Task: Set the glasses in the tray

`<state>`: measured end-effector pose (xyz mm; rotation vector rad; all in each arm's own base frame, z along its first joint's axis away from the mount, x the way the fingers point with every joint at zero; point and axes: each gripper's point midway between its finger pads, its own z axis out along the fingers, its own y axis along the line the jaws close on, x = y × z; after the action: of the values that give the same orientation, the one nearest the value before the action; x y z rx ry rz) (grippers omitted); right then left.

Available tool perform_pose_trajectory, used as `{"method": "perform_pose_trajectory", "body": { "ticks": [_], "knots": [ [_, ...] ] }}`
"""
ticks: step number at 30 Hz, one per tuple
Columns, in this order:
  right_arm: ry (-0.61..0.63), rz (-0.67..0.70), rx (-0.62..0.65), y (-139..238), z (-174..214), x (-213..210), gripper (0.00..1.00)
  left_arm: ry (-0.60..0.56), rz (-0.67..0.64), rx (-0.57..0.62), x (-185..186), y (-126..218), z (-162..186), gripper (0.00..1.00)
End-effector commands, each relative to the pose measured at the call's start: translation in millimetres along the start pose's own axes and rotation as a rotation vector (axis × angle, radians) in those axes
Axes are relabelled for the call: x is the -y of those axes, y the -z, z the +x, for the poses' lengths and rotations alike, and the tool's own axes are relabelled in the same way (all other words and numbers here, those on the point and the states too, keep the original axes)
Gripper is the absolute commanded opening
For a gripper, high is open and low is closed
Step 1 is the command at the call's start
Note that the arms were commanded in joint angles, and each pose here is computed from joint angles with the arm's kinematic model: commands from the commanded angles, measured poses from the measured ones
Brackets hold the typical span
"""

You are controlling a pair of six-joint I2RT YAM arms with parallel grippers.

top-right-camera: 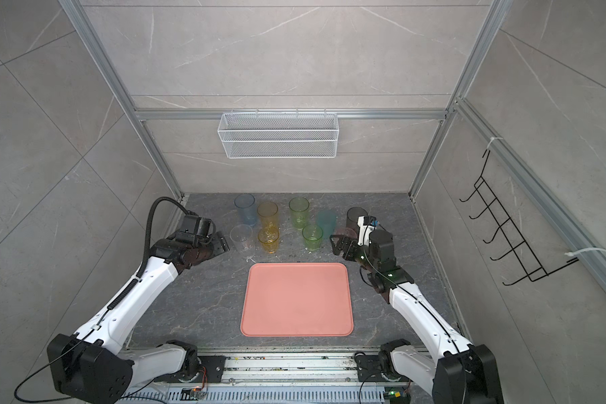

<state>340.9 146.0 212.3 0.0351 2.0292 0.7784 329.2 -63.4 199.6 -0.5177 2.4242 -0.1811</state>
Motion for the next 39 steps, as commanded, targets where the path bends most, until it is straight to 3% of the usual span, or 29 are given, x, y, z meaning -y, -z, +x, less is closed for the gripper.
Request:
{"method": "perform_pose_trajectory", "body": {
  "ticks": [1,6,21,39],
  "knots": [
    [0.12,-0.068,-0.005,-6.9,4.6,-26.0,0.96,0.073,0.05,-0.026,12.4,-3.2,-9.0,0.78],
    [0.23,-0.067,-0.056,-16.7,21.1,-43.9,0.96,0.087,0.077,-0.056,28.0,-18.2,-21.4,0.78],
    [0.333,-0.037,-0.141,-40.8,52.0,-52.7,0.95,-0.006,-0.007,-0.262,43.4,-69.4,-20.9,0.7],
    [0.36,0.0,-0.188,-59.1,67.1,-46.5,0.95,-0.052,-0.081,-0.344,34.9,-91.1,-8.5,0.29]
  ]
}}
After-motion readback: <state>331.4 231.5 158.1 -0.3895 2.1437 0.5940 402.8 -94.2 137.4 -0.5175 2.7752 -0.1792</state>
